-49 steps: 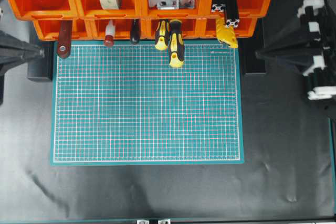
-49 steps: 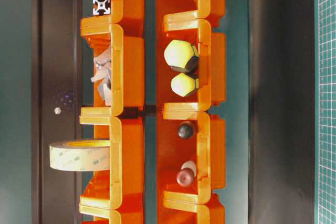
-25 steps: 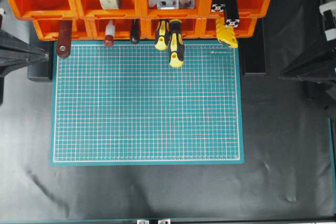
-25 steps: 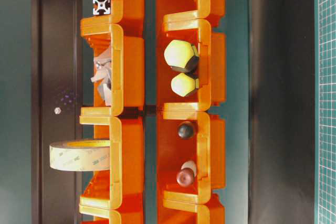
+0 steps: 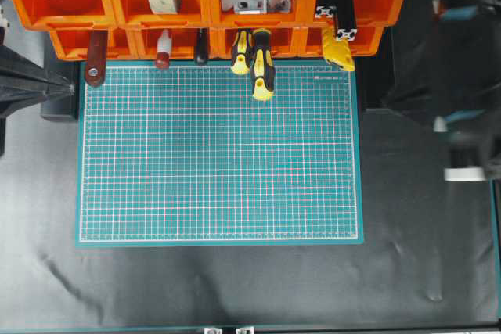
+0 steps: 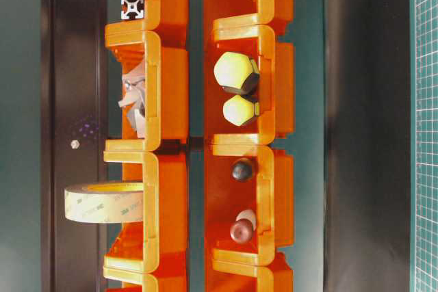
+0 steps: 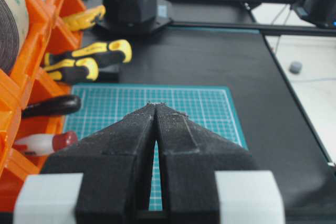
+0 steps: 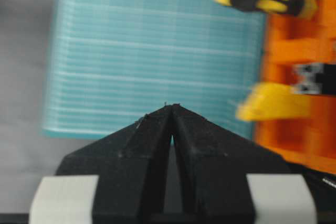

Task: Pick frame from container rack with right arm.
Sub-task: 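Move the open right gripper to the black extrusion in the rack's right bin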

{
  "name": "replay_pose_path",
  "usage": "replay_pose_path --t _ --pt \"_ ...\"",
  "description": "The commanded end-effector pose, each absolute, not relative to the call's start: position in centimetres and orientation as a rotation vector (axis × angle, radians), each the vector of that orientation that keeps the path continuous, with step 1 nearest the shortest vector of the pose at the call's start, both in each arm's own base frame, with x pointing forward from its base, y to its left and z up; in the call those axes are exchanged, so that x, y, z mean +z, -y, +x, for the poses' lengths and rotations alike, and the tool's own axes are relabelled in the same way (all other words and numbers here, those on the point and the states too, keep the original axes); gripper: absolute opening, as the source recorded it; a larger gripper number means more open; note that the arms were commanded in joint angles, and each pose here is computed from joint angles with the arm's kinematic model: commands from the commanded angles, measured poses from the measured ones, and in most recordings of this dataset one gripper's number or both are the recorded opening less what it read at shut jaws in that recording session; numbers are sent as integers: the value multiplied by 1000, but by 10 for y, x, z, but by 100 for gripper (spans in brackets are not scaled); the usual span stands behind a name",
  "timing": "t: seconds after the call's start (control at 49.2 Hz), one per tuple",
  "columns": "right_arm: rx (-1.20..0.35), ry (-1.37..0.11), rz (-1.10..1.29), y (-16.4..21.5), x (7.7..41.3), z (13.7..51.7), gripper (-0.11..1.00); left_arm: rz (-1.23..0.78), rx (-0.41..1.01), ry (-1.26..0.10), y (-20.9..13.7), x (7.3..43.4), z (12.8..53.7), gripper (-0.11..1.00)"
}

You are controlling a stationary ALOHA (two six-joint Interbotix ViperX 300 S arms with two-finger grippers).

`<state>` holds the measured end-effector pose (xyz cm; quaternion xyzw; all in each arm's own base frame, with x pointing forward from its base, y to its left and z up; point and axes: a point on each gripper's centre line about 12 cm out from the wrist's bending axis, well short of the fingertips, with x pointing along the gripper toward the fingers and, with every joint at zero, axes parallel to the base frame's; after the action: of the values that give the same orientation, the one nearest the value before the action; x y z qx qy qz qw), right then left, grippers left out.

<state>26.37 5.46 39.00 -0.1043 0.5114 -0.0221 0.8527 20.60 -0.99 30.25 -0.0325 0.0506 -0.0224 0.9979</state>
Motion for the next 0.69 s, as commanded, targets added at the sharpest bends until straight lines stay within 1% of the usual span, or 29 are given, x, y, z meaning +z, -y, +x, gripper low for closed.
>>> replay_pose_path --t 0.0,0.061,0.183,0.325,0.448,0.529,0.671 --pt "-151 -1101 -329 -56 399 268 0 -66 -47 -71 10 315 208 0" --pt "-211 -1112 -404 -60 395 270 0 -66 -48 -69 10 315 208 0" --pt "-343 -1099 -633 -75 379 276 0 -66 -46 -71 10 315 208 0" --pt "-528 -1077 -886 -90 362 280 0 -66 -46 -68 10 316 207 0" --pt "-648 -1110 -978 -97 355 278 0 -66 -46 -69 10 315 207 0" --pt "-701 -1143 -1016 -101 350 277 0 -66 -46 -71 10 314 207 0" --pt "-739 -1163 -1070 -104 340 279 0 -66 -42 -87 9 311 207 0"
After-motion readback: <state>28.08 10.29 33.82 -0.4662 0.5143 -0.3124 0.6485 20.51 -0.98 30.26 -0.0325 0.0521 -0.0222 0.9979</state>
